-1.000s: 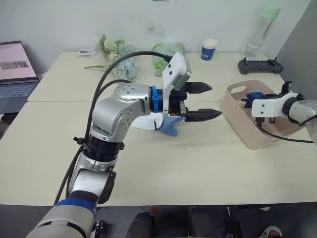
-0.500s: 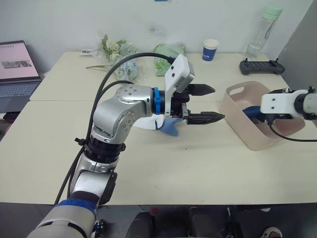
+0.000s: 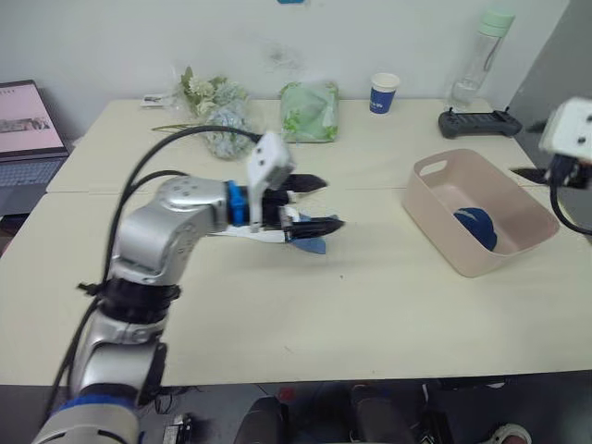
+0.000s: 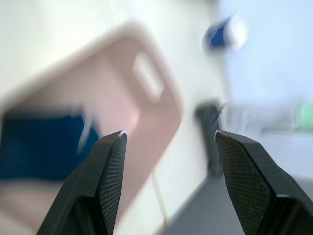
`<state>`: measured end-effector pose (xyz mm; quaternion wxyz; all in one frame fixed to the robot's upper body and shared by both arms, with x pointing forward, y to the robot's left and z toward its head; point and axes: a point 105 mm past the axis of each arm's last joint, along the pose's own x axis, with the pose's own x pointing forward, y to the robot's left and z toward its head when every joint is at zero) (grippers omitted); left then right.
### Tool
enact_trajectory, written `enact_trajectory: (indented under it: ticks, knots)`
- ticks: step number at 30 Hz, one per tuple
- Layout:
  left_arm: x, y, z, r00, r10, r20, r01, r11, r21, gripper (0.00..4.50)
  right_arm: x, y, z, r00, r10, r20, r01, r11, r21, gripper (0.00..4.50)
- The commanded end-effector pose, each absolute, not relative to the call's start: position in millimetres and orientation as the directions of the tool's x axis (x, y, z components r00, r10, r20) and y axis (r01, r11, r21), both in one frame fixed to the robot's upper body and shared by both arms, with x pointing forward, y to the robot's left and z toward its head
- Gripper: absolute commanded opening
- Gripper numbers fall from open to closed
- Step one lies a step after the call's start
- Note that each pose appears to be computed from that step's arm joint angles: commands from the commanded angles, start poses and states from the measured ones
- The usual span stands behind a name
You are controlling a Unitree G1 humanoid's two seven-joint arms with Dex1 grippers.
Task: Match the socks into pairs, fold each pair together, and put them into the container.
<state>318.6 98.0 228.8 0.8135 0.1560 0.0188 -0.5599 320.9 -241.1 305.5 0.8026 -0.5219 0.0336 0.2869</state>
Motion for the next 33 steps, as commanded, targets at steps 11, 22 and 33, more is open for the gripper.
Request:
enact_trajectory:
  ticks: [11, 22, 33]
  knots:
    - [276, 254, 170, 0.768, -0.601, -0.221, 0.638, 0.750, 0.177, 4.50, 301, -117, 214, 0.663, 0.739, -0.117, -0.644, 0.485, -0.592, 3.09]
    - [243, 284, 116, 0.826, -0.501, -0.259, 0.523, 0.852, 0.016, 4.50, 279, -110, 146, 0.635, 0.740, -0.224, -0.741, 0.501, -0.447, 4.39]
    - [254, 273, 118, 0.820, -0.517, -0.245, 0.536, 0.844, 0.014, 4.50, 276, -102, 149, 0.623, 0.743, -0.242, -0.739, 0.458, -0.494, 4.45]
